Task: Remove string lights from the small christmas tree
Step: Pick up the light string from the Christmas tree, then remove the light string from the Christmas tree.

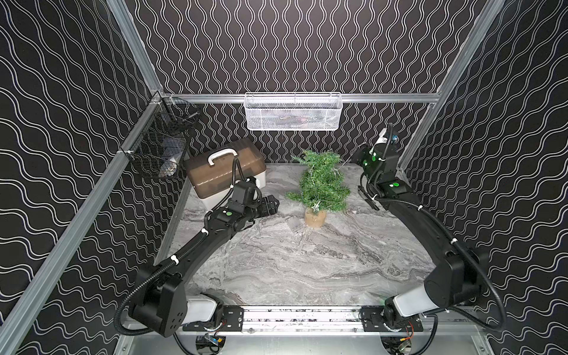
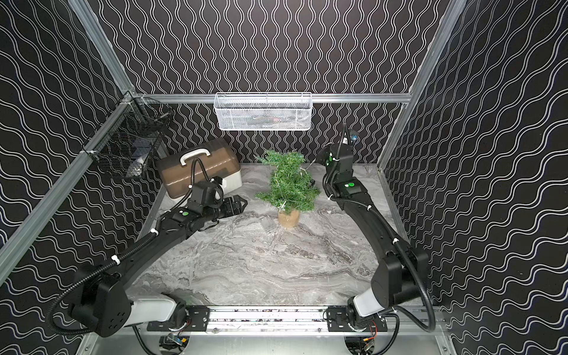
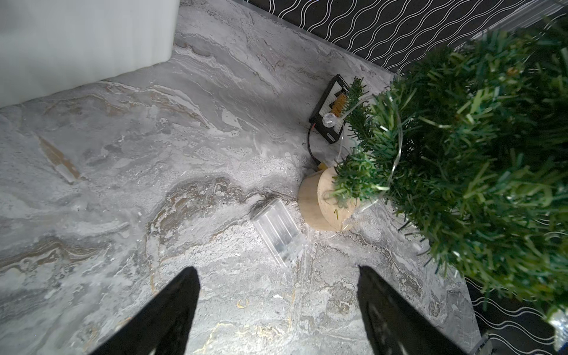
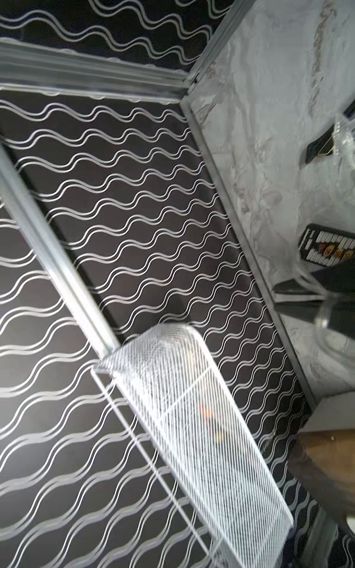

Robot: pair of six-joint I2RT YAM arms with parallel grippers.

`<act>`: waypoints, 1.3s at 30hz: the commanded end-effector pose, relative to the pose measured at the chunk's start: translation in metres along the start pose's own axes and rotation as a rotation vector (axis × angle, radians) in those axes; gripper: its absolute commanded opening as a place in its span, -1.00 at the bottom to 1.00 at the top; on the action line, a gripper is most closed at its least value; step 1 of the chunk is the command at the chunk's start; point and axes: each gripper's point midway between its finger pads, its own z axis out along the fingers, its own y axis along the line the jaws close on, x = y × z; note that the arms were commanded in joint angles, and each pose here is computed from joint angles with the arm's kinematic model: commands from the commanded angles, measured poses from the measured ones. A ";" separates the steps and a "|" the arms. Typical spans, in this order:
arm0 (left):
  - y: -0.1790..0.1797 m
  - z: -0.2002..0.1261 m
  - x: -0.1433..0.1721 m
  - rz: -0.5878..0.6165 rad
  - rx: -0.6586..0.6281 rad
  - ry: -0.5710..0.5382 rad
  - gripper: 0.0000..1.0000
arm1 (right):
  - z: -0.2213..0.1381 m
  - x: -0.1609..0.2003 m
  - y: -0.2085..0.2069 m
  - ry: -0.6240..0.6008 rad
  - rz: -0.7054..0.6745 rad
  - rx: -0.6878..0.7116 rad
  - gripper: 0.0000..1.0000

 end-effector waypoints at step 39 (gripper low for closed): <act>-0.049 -0.035 0.022 0.005 0.253 0.007 0.67 | -0.215 0.174 -0.034 0.534 0.031 -0.297 -1.00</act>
